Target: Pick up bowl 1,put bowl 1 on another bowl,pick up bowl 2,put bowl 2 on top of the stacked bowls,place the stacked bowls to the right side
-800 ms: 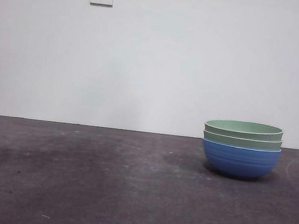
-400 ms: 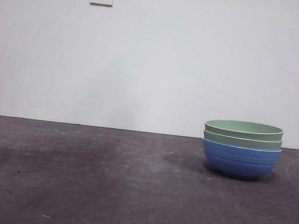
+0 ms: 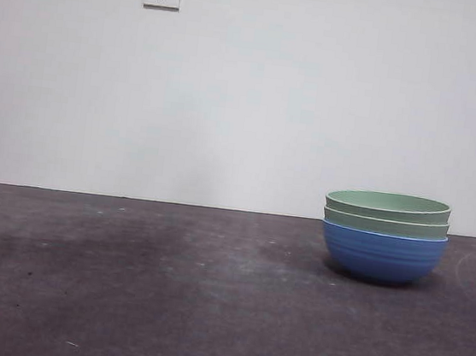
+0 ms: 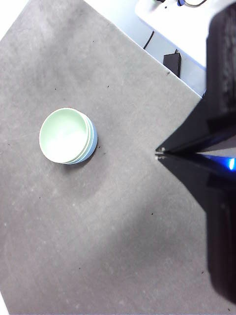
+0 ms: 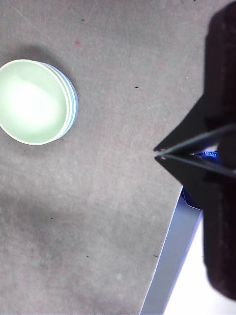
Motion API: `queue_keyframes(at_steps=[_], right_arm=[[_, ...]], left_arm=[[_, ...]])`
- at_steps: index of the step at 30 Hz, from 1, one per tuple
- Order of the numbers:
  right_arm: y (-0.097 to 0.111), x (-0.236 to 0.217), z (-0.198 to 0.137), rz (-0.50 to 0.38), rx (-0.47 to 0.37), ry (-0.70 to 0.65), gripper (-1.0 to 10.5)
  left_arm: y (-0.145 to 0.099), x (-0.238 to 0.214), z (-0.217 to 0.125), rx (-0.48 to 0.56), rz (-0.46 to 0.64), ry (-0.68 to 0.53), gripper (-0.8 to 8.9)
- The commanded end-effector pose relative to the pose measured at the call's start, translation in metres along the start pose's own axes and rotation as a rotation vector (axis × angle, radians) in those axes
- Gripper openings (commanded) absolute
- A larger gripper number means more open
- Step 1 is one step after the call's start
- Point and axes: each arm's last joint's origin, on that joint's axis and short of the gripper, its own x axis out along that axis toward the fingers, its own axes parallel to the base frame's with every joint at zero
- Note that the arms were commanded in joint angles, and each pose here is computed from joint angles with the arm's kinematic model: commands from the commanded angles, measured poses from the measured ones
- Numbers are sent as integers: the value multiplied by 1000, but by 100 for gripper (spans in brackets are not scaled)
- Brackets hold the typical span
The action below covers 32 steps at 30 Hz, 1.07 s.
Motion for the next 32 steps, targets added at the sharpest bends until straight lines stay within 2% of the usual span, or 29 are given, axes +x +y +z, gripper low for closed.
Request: queue_keyframes(at_steps=[1, 11, 13, 16, 20, 24, 27, 32], right_arm=[[0, 1, -2, -5, -3, 20, 4], [0, 1, -2, -5, -3, 20, 4], [0, 1, -2, -5, -3, 20, 4], [0, 1, -2, -5, -3, 20, 4], [0, 1, -2, -5, -3, 20, 4], [0, 1, -2, -5, -3, 20, 4], [0, 1, -2, -4, -3, 20, 4], [0, 1, -2, -5, -3, 20, 4]], left_arm=[[0, 0, -5, 0, 0, 47, -3], [0, 0, -4, -1, 1, 44, -3], [2, -5, -5, 37, 24, 21, -3], [8, -21, -2, 63, 92, -103, -3], [12, -57, 0, 133, 184, -346, -3], [15, -81, -8, 151, 269, -523, -3], [17, -88, -23, 165, 364, -636, -3], [23, -72, -64, 182, 481, -746, -3]])
